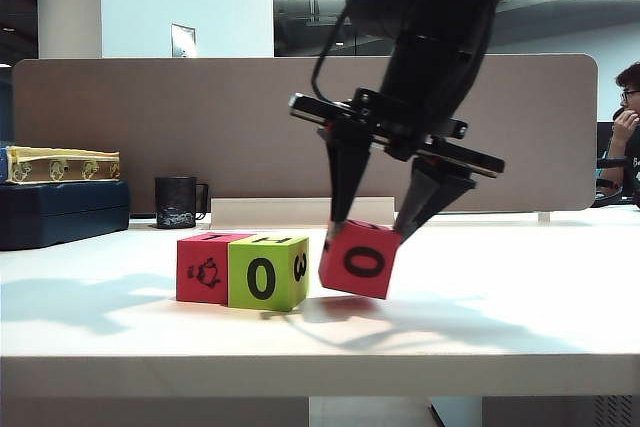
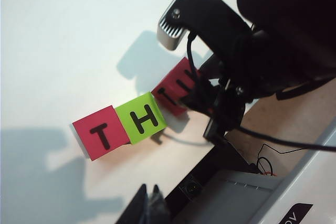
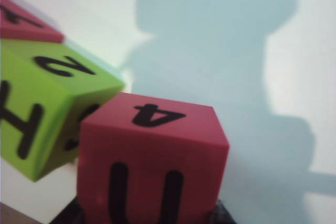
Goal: Select the appropriate blocks from the scattered letter blocks on the table and arrange them in a row to spell out "THU".
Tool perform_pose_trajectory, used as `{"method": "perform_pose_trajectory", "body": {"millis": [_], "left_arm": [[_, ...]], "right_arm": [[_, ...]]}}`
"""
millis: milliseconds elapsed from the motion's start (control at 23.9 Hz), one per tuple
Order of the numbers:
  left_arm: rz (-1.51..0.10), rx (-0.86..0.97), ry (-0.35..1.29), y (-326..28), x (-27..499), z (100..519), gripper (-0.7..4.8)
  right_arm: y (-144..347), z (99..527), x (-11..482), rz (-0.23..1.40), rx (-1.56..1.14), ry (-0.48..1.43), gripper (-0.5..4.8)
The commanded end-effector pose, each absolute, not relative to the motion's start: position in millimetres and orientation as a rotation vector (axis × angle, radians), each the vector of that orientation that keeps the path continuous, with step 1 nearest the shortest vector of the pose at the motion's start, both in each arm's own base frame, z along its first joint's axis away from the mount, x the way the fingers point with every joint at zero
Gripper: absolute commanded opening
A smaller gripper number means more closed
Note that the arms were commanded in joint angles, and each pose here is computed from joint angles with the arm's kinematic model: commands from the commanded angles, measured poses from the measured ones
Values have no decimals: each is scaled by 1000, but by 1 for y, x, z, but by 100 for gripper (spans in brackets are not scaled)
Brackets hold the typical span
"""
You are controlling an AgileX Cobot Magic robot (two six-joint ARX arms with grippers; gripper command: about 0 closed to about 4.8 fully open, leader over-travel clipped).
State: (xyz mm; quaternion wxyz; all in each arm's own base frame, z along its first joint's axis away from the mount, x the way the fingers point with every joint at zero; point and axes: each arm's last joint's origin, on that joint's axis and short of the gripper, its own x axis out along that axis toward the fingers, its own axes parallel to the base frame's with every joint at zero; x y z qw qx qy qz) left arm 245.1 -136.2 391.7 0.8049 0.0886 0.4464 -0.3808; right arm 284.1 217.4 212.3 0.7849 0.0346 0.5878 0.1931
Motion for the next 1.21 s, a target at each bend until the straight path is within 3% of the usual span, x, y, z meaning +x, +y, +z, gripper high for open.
{"method": "perform_pose_trajectory", "body": {"millis": [42,335,544,1214], "left_arm": [[-820,188,958,-136,243,393,-5],[-820,188,958,-136,243,393,-5],[-820,188,960,-135,243,393,-5],[-819,190,973,-135,242,392,-5]], "right_arm": [[221,215,284,433,86,1244,219],[222,215,283,470,107,1269,230],[222,215,283,470,107,1269,328],[219,231,295,498,116,1209,328]]}}
